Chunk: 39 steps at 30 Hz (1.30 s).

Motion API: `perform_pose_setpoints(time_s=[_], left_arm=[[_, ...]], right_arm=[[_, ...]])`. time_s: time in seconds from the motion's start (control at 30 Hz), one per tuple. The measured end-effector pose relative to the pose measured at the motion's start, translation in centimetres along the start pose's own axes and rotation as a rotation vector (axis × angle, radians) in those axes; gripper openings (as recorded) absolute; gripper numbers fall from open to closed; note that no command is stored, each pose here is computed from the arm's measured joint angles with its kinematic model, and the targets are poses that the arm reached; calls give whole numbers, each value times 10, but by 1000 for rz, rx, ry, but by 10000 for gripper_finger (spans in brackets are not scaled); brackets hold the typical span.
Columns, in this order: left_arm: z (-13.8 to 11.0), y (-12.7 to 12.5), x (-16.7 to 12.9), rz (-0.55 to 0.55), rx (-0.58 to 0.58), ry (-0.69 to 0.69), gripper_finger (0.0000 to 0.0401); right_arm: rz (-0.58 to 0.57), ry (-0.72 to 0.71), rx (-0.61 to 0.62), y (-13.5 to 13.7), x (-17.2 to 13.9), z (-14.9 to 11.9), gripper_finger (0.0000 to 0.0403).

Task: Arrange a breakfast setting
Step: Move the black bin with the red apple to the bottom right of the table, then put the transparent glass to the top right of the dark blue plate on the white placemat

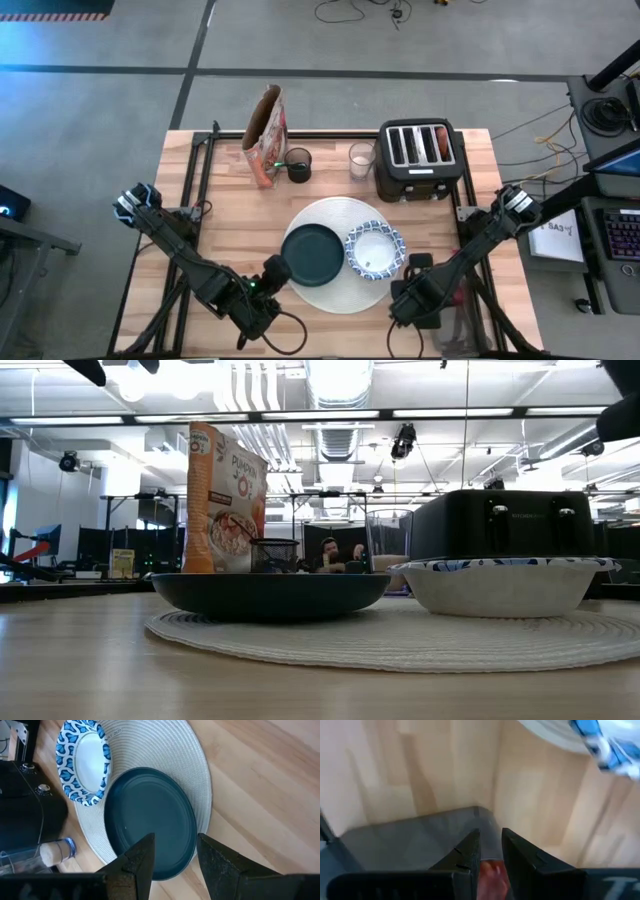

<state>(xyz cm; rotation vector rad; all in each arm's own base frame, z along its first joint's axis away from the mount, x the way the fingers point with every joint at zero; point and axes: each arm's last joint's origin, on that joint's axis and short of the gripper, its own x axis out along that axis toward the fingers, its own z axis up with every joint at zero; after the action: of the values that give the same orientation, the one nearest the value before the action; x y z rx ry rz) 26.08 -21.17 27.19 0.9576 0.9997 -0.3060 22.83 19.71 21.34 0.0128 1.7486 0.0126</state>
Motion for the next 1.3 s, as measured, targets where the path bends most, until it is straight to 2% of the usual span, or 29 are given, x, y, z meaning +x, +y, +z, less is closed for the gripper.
perform_pose_setpoints(time_s=[0.4, 0.57, 1.07, 1.3], left_arm=[[-2, 0, 0, 12, 8, 23, 129], [-5, 0, 0, 7, 17, 49, 129], [-31, 19, -5, 2, -98, 161, 129], [-63, 14, 11, 21, -209, 117, 129]], right_arm=[[-35, 126, 32, -6, -3, -10, 68], [-67, 107, 21, -7, -15, -11, 70], [-314, -356, 13, -28, -63, -24, 73], [-465, -623, 55, -42, -85, -33, 73]])
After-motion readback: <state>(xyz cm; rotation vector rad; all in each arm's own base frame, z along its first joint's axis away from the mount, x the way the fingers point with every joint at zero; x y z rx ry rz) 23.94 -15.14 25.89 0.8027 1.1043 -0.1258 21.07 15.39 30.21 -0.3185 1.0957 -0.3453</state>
